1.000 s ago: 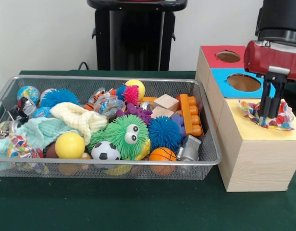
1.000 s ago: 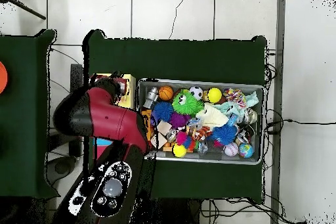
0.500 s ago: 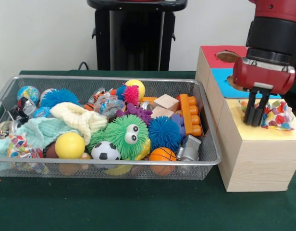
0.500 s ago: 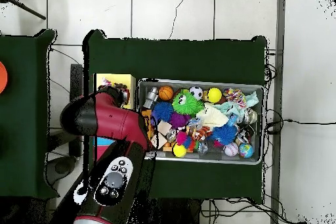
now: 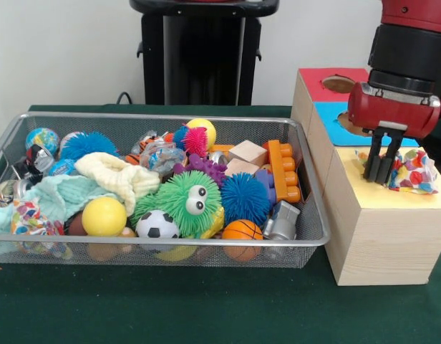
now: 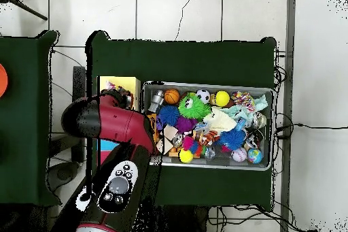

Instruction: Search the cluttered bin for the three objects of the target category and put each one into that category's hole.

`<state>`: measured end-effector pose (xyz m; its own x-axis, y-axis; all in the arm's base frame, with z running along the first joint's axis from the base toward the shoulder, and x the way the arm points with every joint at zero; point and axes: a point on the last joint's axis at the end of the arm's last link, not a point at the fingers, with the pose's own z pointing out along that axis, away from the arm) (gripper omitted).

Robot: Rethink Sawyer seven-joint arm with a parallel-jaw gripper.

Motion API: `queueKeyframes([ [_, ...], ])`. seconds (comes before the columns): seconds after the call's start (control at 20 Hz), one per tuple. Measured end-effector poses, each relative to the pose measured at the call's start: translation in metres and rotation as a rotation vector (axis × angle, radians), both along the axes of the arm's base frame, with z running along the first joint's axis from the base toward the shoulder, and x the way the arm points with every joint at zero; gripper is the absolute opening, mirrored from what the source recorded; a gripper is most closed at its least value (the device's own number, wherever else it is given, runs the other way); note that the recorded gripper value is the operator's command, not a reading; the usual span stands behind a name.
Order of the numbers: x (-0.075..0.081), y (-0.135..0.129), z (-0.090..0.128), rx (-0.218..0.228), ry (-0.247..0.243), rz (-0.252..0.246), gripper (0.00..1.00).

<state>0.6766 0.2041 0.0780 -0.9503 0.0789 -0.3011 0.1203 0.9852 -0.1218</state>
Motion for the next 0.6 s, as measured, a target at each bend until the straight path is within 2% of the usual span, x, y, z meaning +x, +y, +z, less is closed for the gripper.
queueKeyframes([
  [0.6, -0.0029, 0.0064, 0.0011, 0.000, 0.007, 0.010, 0.00],
])
